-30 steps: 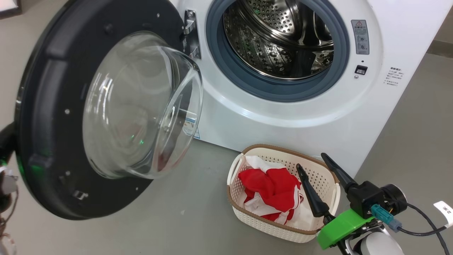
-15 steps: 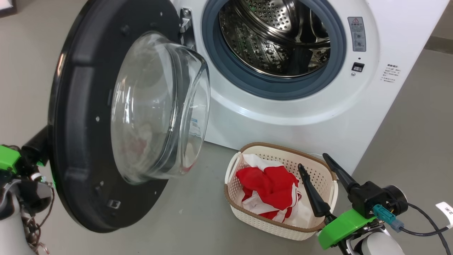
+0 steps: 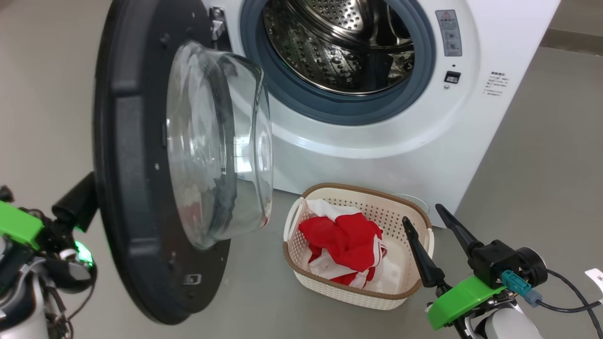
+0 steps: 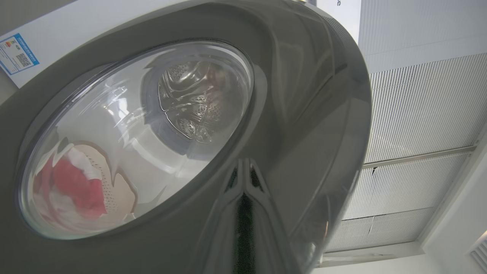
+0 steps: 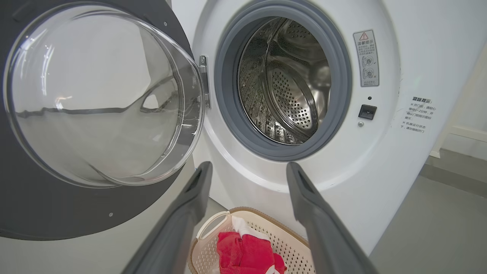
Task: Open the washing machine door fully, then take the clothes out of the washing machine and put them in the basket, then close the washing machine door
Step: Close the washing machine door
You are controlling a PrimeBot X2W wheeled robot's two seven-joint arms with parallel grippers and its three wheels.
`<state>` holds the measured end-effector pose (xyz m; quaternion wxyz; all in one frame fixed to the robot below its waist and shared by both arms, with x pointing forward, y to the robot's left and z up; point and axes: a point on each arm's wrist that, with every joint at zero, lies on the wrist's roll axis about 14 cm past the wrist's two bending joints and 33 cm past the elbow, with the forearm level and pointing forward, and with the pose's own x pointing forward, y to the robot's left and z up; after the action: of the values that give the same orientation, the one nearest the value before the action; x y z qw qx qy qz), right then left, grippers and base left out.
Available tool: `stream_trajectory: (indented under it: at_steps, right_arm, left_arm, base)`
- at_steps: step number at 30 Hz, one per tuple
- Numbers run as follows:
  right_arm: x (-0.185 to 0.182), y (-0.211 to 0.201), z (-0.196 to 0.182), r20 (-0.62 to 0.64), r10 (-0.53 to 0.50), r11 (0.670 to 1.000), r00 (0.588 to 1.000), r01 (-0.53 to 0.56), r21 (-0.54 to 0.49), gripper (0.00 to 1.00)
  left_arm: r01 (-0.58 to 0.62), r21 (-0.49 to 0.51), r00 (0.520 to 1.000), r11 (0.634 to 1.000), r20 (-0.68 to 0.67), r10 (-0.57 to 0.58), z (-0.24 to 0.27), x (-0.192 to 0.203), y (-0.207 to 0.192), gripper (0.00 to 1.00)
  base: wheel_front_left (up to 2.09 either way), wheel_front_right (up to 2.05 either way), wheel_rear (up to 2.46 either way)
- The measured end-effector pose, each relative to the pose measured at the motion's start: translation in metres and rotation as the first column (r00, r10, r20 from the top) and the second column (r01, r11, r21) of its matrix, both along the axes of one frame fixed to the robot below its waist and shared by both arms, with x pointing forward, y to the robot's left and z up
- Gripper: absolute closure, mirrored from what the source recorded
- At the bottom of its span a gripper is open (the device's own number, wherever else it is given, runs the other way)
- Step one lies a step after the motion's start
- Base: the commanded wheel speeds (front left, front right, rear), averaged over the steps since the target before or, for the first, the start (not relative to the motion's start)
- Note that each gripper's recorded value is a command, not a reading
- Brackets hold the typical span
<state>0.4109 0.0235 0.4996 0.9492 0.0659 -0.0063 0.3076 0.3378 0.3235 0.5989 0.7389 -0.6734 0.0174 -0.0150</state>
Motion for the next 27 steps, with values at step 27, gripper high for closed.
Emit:
stream_trajectory:
  at_steps: [27]
  right_arm:
    - [0.006,-0.059,-0.007,-0.017,-0.162,0.987,0.987,0.162,-0.001,0.00]
  left_arm:
    - [0.225,-0.054,0.974,0.973,0.047,-0.222,-0.001,0.039,-0.105,1.00]
  base:
    - [0.00,0.00,0.00]
